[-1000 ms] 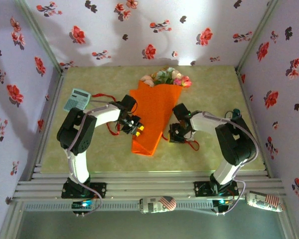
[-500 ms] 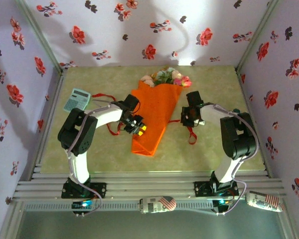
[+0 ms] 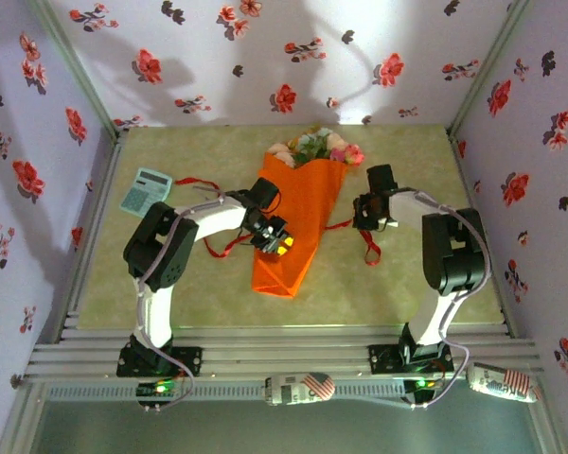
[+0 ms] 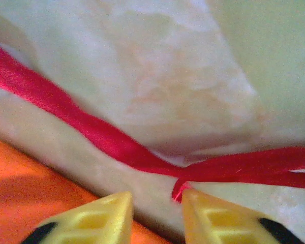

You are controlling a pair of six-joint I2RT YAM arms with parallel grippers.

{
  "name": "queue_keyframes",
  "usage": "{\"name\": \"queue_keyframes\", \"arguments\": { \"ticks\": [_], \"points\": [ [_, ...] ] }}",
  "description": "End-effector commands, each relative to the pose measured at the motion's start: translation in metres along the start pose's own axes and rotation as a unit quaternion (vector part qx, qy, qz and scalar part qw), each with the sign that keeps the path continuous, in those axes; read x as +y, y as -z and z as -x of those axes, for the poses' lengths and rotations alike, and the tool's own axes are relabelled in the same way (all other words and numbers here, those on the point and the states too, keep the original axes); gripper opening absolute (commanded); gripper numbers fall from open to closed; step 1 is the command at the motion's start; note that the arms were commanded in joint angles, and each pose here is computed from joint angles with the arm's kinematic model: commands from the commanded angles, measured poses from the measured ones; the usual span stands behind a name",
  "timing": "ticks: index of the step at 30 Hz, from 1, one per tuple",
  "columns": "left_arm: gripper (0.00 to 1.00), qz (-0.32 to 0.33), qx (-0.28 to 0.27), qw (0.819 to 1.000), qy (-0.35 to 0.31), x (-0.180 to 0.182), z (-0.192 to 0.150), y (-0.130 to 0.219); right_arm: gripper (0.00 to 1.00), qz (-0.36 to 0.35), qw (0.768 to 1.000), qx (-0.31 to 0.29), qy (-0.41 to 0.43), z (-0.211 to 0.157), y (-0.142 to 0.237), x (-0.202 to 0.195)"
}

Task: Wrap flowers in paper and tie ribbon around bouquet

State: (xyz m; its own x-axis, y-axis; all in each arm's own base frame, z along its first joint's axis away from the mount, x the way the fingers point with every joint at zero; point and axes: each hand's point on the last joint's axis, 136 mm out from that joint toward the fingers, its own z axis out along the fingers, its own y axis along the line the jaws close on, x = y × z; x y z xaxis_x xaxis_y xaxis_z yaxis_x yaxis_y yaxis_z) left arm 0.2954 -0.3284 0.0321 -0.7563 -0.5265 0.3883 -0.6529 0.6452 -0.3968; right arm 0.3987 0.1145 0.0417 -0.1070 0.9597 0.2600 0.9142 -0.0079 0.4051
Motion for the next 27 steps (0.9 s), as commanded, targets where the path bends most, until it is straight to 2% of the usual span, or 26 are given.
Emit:
{"name": "queue_keyframes", "arguments": {
  "ticks": [1, 3, 5, 8, 11, 13, 16, 19, 22, 25, 27],
  "points": [
    [0.22, -0.013, -0.011, 1.0, -0.015, -0.015, -0.001, 0.015, 0.45, -0.002, 0.995, -0.022, 0.094, -0.008, 0.033, 0.005],
    [0.25, -0.021, -0.021, 0.999, -0.03, -0.022, -0.001, 0.025, 0.46, 0.008, 0.99, -0.016, 0.142, -0.024, 0.046, 0.003],
    [0.26, -0.025, -0.028, 0.999, -0.037, -0.028, 0.0, 0.035, 0.39, 0.018, 0.982, 0.009, 0.188, -0.052, 0.052, -0.002],
    [0.27, -0.035, -0.039, 0.998, -0.038, -0.034, 0.001, 0.05, 0.27, 0.032, 0.964, 0.089, 0.247, -0.113, 0.046, -0.017],
    [0.26, -0.039, -0.048, 0.998, -0.033, -0.036, 0.004, 0.065, 0.25, 0.047, 0.941, 0.168, 0.289, -0.174, 0.031, -0.026],
    [0.29, -0.046, -0.066, 0.996, -0.032, -0.036, 0.009, 0.083, 0.23, 0.013, 0.93, 0.207, 0.303, -0.198, 0.011, -0.043],
    [0.41, -0.047, -0.105, 0.993, -0.029, -0.027, 0.023, 0.116, 0.24, -0.015, 0.922, 0.232, 0.309, -0.215, -0.016, -0.061],
    [0.51, -0.034, -0.135, 0.99, 0.009, 0.004, 0.049, 0.144, 0.26, -0.031, 0.92, 0.253, 0.298, -0.224, -0.033, -0.072],
    [0.54, -0.033, -0.155, 0.986, 0.05, 0.039, 0.084, 0.166, 0.31, -0.055, 0.916, 0.248, 0.311, -0.224, -0.037, -0.082],
    [0.58, -0.005, -0.177, 0.983, 0.043, 0.059, 0.121, 0.184, 0.33, -0.064, 0.915, 0.242, 0.316, -0.22, -0.038, -0.087],
    [0.59, 0.024, -0.173, 0.984, 0.028, 0.068, 0.139, 0.184, 0.33, -0.068, 0.915, 0.242, 0.317, -0.219, -0.039, -0.089]
  ]
}}
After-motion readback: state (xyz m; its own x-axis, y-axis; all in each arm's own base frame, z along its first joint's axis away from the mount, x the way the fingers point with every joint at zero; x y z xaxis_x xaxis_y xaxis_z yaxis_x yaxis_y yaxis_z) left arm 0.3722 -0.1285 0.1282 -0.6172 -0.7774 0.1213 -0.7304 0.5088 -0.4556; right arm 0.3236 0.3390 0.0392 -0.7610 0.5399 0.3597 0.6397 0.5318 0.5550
